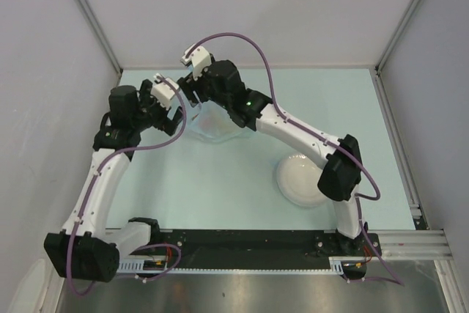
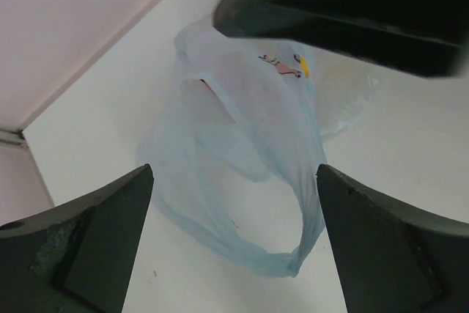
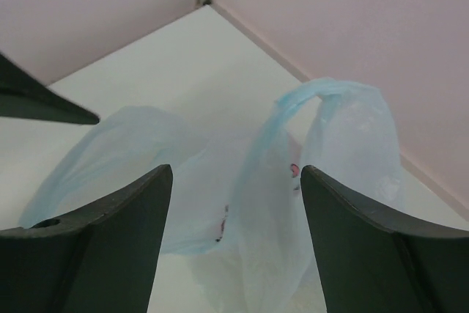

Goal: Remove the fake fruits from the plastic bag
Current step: Pick up the plastic bag at the center of the board.

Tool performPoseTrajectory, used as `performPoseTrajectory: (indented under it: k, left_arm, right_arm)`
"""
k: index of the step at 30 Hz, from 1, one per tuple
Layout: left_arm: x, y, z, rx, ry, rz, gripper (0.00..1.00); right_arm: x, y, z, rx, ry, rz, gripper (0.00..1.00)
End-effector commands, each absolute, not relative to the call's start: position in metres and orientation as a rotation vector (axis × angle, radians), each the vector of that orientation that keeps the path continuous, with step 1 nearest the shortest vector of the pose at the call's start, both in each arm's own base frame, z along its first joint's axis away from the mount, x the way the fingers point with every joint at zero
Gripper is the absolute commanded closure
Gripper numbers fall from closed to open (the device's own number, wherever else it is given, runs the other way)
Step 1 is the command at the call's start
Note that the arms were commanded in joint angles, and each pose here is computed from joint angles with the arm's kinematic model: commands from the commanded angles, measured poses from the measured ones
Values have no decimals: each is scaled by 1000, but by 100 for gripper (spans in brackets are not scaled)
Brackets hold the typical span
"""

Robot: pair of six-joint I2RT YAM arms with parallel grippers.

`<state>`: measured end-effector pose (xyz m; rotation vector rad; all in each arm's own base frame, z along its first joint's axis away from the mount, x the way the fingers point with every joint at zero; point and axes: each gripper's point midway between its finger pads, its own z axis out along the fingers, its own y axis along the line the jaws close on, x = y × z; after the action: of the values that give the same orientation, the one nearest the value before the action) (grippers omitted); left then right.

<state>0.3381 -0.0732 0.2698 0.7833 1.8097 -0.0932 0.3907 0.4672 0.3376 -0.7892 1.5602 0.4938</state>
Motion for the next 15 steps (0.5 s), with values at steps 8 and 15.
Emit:
performPoseTrajectory:
  k: [8,15]
  left_arm:
    - [338,-88,260,994,1784,-95,5]
    - [345,-78,233,994,1820,-15,34]
  right_arm:
    - [453,435,313,-589,1600,264,46]
    - [461,406,326,-563,1593,252,90]
